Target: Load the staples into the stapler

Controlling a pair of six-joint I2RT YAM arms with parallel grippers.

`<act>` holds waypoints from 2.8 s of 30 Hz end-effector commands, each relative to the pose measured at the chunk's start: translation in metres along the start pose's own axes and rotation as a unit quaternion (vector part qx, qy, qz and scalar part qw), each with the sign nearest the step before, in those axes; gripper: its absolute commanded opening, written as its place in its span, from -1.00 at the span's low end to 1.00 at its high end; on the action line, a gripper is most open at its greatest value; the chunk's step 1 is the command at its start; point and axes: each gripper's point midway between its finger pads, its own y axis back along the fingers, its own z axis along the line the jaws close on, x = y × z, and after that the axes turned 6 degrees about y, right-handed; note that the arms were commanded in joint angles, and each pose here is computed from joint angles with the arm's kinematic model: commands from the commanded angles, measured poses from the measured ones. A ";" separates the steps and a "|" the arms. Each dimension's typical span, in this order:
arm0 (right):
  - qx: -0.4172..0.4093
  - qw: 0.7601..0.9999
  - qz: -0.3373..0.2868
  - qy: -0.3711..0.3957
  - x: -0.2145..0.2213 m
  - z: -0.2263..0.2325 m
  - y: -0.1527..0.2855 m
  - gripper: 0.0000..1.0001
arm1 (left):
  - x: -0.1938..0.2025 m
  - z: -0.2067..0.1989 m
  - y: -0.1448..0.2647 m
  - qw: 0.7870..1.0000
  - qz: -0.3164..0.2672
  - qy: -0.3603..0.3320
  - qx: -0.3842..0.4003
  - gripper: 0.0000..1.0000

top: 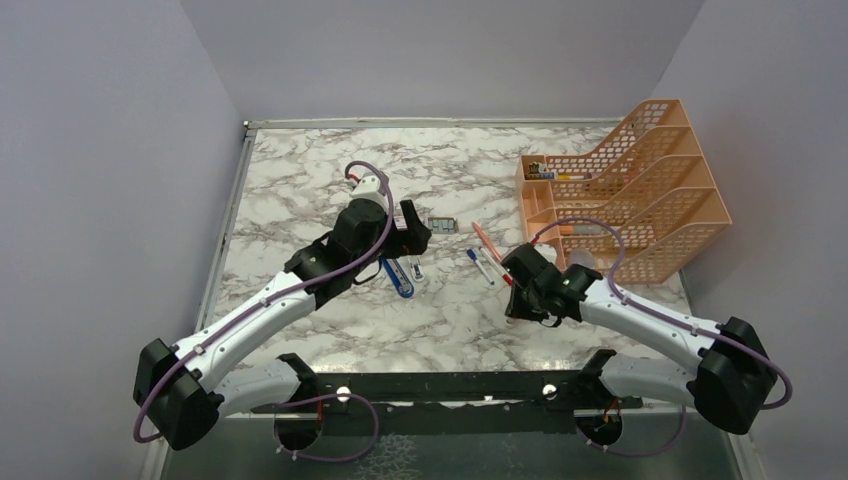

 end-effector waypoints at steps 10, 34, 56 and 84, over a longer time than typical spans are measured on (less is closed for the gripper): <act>-0.309 0.951 0.014 0.014 -0.015 0.126 0.024 -0.51 | 0.118 0.021 -0.013 0.979 0.158 0.128 0.025 0.54; -0.346 0.937 0.046 -0.012 -0.006 0.143 0.018 -0.50 | 0.212 -0.002 -0.012 0.954 0.246 0.133 0.106 -0.37; -0.368 0.927 0.066 -0.017 -0.003 0.153 0.021 -0.49 | 0.232 -0.002 -0.005 0.941 0.287 0.132 0.121 -0.62; -0.333 0.933 0.130 0.027 0.035 0.136 0.006 -0.03 | 0.249 0.011 -0.015 0.939 0.301 0.131 0.102 -0.87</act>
